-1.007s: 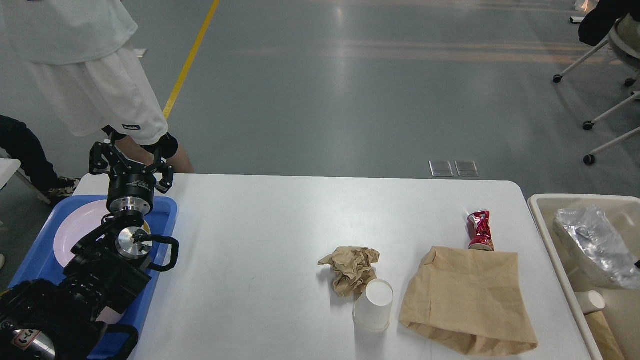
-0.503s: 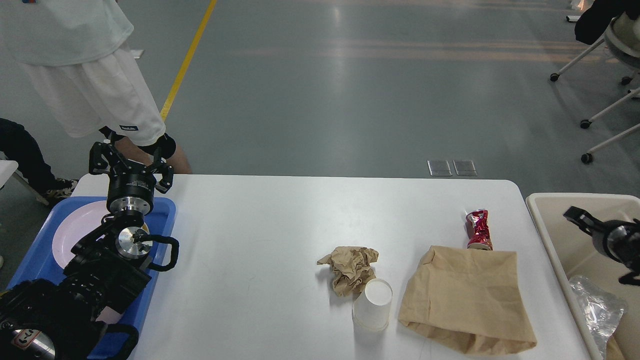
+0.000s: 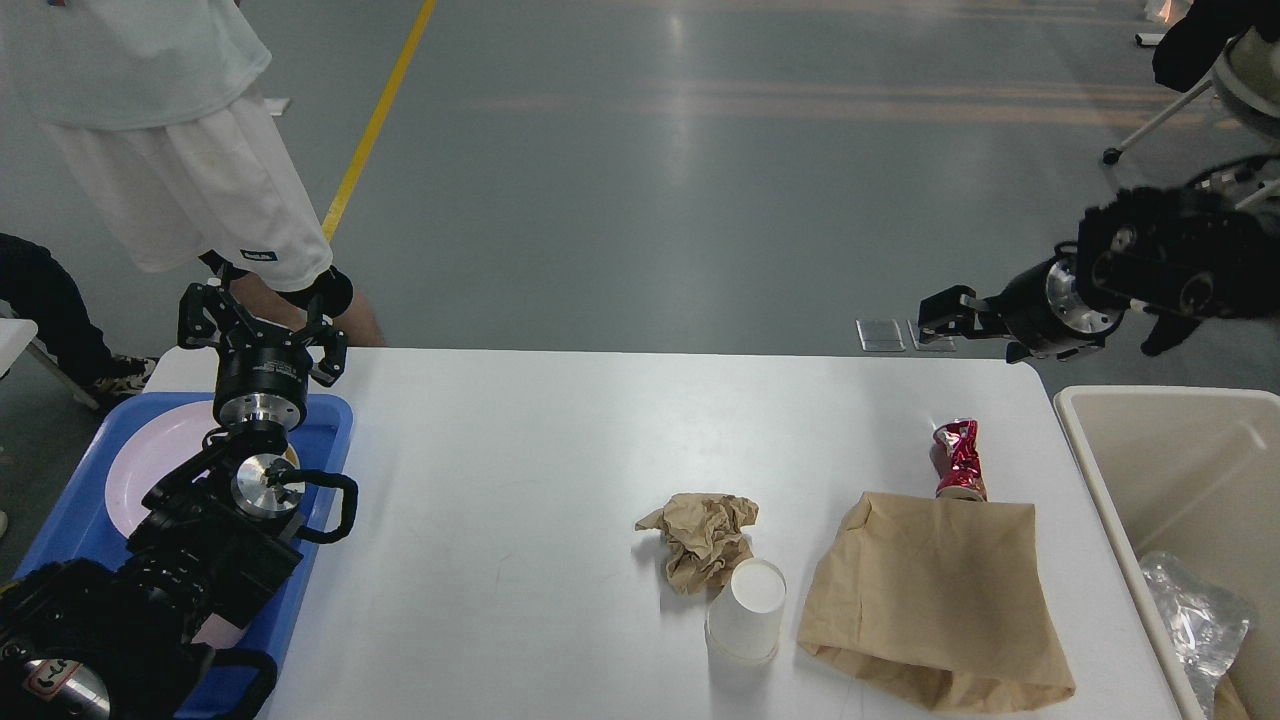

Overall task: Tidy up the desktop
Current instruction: 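Withdraw the right gripper and move it toward the red wrapper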

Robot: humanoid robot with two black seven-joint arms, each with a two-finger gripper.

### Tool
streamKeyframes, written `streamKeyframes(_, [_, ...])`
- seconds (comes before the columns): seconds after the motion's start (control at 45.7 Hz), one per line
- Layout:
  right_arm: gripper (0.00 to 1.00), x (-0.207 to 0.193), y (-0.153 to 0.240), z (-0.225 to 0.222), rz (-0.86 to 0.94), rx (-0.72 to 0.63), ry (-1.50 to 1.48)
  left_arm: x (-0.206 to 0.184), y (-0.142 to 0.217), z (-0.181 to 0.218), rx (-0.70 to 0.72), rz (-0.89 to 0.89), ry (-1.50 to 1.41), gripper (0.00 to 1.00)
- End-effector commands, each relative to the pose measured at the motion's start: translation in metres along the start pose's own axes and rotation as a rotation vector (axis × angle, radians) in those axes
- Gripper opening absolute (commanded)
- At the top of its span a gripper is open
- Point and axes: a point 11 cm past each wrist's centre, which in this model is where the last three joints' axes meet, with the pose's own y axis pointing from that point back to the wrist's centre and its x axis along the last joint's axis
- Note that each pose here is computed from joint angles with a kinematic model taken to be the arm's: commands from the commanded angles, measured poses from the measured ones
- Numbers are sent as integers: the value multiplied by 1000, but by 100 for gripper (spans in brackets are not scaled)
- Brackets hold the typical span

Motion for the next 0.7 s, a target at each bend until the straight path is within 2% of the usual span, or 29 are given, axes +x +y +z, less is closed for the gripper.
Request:
streamKeyframes(0.0, [100,17,51,-42,-112,57,63,0,0,0,0,1,0,96])
streamKeyframes(0.109, [100,24,87,-64,-165,82,108,0,0,0,0,1,0,96])
streamKeyframes(0.197, [100,22,88,-68,-185,83,118,0,0,0,0,-1,0,96])
streamKeyframes(0.328, [100,-5,44,-43,-235,54,75,0,0,0,0,1,0,96])
streamKeyframes(0.503, [100,-33,-26,8,-135,-26,2,0,0,0,1,0,-1,96])
streamKeyframes(0.678, [100,-70,-65,42,-102,-79,-30,0,0,0,0,1,0,96])
